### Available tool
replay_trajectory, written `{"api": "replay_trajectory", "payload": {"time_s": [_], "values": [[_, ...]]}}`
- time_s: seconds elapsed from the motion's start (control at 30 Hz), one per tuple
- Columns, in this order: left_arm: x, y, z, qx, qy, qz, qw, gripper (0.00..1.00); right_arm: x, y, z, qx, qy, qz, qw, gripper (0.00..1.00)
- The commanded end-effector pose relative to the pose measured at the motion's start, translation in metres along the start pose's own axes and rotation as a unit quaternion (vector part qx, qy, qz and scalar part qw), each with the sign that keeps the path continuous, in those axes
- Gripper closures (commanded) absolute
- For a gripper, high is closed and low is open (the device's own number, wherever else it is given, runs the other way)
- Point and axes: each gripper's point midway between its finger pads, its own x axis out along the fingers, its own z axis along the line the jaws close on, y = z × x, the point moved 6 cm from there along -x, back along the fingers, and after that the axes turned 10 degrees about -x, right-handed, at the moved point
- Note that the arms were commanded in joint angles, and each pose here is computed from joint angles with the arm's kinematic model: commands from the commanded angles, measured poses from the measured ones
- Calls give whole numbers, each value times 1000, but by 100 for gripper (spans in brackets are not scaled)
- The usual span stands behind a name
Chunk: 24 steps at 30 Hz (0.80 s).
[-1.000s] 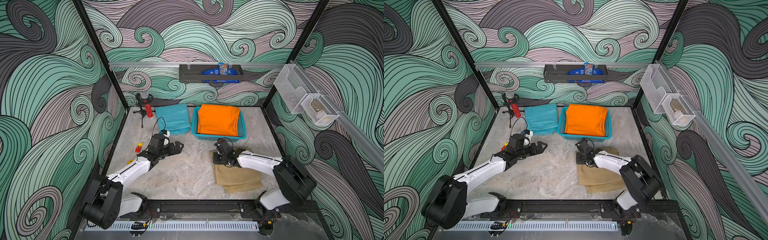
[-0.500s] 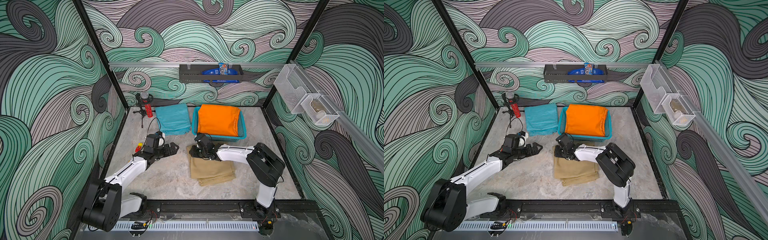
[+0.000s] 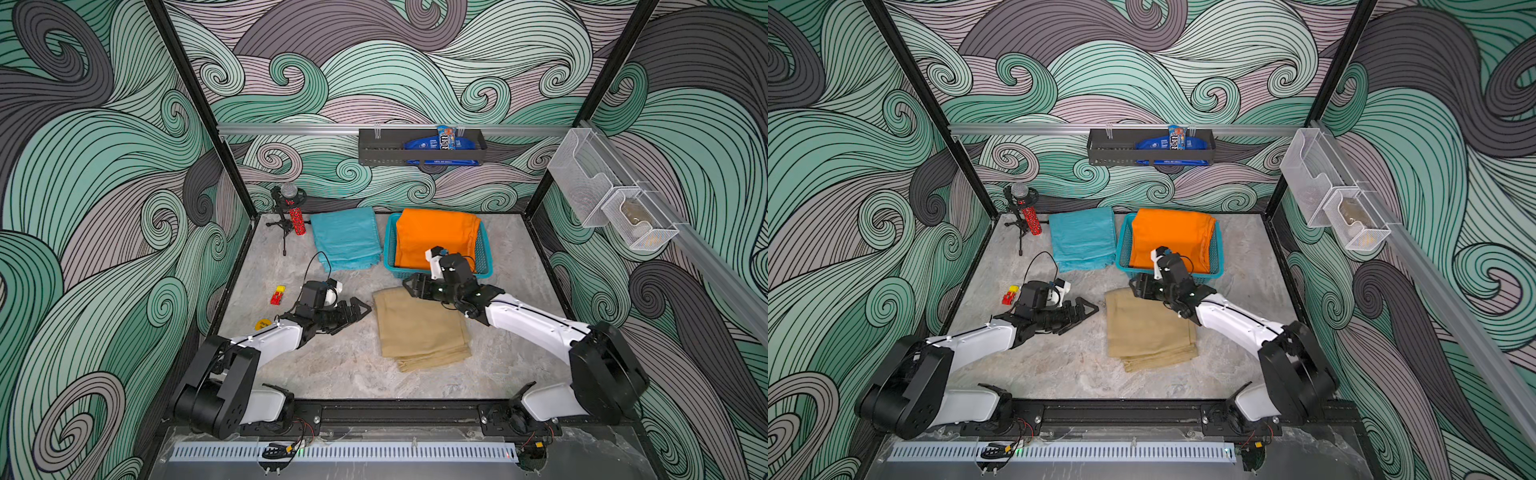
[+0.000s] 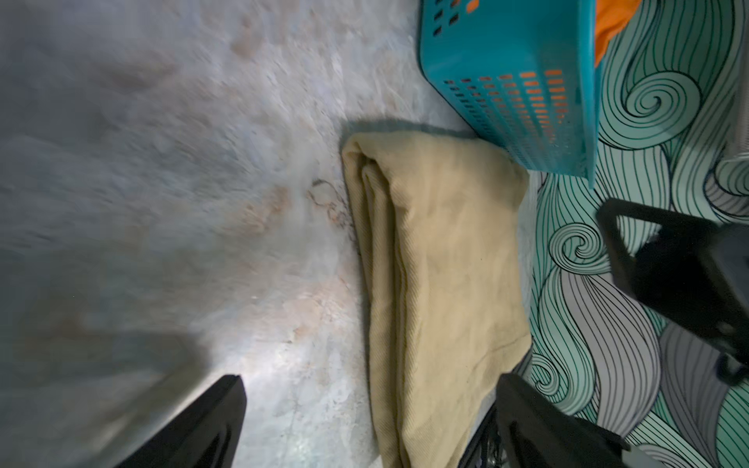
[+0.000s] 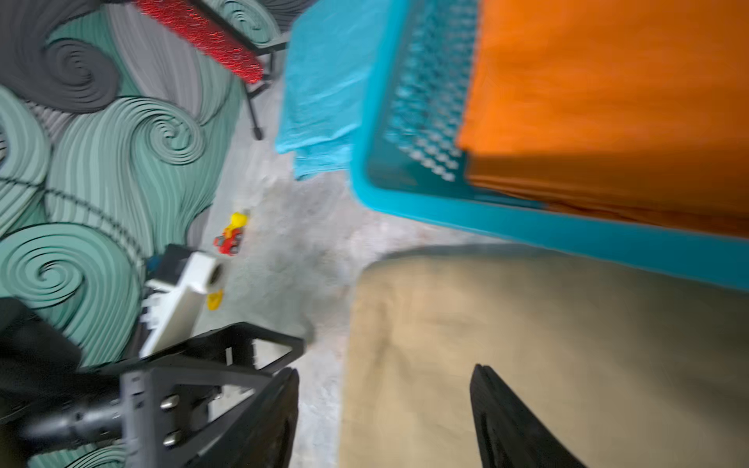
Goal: Put the folded long pants in the basket
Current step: Pick up the long pant at the center of the board.
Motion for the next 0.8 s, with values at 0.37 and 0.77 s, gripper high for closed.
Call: {"api": "replay_trajectory", "payload": {"time_s": [0.37, 0.77], "values": [[39, 19, -12, -42, 38, 14, 998, 1, -34, 63, -116, 96, 78, 63, 990, 0], [65, 27, 3, -60, -7, 47, 997, 2, 2, 99, -93, 98, 4, 147, 984, 12]]}}
